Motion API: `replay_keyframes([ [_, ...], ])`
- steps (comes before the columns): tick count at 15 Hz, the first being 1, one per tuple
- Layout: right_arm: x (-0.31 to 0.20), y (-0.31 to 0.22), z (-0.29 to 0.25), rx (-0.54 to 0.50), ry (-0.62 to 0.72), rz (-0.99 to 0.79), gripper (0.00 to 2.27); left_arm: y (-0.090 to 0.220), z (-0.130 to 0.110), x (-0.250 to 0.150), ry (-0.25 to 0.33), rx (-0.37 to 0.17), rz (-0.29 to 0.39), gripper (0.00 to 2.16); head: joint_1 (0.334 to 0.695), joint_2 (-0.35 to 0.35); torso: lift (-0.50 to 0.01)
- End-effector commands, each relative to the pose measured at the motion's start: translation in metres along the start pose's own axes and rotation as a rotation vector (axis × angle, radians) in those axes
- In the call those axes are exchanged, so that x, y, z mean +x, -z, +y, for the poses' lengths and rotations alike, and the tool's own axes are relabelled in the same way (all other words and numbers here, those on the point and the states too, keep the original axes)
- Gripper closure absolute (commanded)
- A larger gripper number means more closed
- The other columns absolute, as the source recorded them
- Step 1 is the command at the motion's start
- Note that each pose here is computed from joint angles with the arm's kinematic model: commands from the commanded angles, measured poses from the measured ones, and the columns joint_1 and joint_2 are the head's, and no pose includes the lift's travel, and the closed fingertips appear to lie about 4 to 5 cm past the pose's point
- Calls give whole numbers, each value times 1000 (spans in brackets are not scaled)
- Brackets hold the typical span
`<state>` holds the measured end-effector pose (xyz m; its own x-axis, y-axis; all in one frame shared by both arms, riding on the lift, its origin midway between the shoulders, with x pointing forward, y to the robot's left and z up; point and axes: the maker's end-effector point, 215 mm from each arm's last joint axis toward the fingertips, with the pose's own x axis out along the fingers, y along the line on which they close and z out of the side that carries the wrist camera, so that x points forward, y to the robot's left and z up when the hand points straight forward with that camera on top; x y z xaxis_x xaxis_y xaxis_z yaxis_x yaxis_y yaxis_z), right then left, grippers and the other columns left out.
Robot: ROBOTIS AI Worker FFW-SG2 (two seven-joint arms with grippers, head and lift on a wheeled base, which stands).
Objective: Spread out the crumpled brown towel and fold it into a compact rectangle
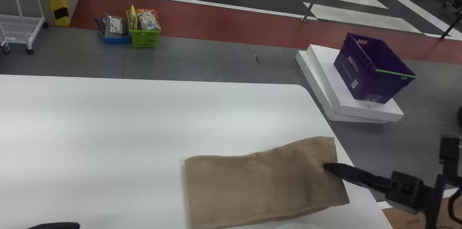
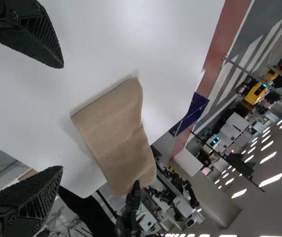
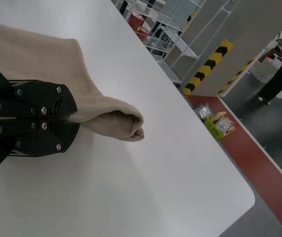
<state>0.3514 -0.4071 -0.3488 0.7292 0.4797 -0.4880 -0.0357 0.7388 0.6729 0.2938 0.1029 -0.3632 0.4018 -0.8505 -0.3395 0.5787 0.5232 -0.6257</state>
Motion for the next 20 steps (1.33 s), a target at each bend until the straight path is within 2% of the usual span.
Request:
replay_keyframes([
  [1, 22, 7, 28, -9, -77, 23, 1301, -2, 0, -3, -7, 6, -4, 83, 695, -350, -127],
  [9, 67, 37, 100, -116, -189, 106, 1301, -3, 1, -5, -13, 0, -15, 76, 695, -346, -127],
  [20, 119, 101, 136, -184, -217, 282, 1301, -4, 10, -12, -32, -6, -21, 76, 695, -177, -127],
])
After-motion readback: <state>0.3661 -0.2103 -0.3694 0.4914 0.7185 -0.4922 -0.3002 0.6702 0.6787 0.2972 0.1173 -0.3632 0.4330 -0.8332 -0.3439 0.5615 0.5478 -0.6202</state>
